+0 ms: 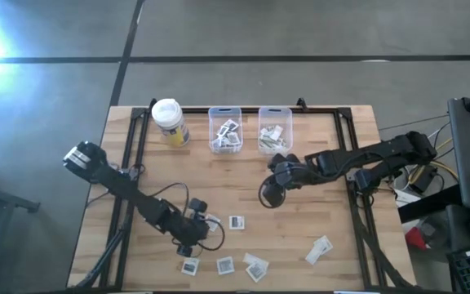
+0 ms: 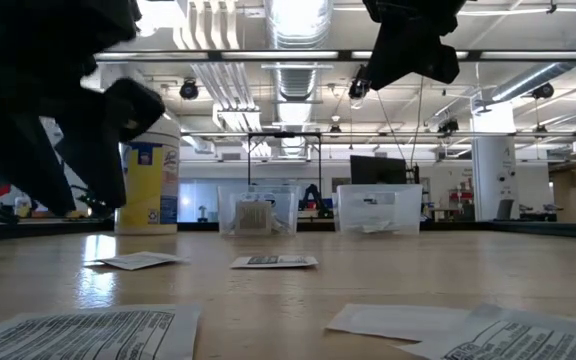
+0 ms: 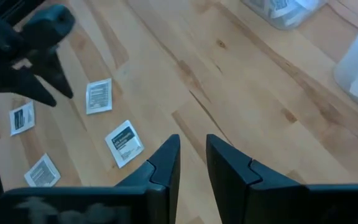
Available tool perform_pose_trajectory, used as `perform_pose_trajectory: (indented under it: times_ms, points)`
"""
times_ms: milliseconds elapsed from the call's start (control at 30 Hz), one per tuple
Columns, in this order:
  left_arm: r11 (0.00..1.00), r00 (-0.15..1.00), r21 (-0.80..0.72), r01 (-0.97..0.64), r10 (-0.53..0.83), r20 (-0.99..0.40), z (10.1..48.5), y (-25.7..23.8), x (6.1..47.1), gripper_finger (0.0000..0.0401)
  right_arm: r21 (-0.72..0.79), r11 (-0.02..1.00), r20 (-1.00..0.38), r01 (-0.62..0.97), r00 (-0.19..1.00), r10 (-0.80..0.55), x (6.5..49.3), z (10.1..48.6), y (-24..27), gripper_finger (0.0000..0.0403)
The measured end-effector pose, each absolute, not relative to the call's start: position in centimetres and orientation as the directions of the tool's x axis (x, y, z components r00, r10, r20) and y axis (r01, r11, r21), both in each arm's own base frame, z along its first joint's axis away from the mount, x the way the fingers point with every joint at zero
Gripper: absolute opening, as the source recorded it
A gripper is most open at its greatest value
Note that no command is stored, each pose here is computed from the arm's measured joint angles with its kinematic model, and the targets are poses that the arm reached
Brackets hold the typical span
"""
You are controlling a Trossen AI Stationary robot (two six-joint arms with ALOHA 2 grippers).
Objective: Pick & Place First Aid Supplies
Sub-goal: Put the towelette pack into the left transparent bin
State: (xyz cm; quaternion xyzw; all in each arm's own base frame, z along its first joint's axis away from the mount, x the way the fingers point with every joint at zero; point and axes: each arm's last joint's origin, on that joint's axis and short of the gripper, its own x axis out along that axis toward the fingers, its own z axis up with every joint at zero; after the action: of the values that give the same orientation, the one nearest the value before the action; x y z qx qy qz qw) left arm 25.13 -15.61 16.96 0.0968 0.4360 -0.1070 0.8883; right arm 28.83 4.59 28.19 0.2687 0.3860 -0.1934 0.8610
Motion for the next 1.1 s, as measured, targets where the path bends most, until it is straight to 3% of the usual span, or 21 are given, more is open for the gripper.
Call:
perform_pose_trajectory:
  times_ms: [400, 533, 867, 1100]
  points:
    - [0.987, 0.472, -0.093, -0.129, -0.021, -0.881, 15.3, -14.2, 25.0, 0.0159, 0.298, 0.783, -0.763, 0.545, 0.629, -0.148, 28.8, 28.2, 4.7, 0.0078]
    - [0.992, 0.484, -0.082, -0.092, -0.027, -0.875, 15.7, -14.3, 25.2, 0.0159, 0.296, 0.784, -0.763, 0.545, 0.629, -0.149, 28.8, 28.2, 4.6, 0.007]
    - [0.983, 0.534, 0.052, 0.178, -0.052, -0.844, 16.2, -14.6, 25.8, 0.0159, 0.294, 0.786, -0.763, 0.543, 0.629, -0.149, 28.8, 28.2, 4.7, 0.0063]
    - [0.974, 0.525, 0.099, 0.203, -0.023, -0.851, 15.4, -14.0, 26.2, 0.0159, 0.294, 0.786, -0.763, 0.543, 0.629, -0.149, 28.8, 28.2, 4.7, 0.0063]
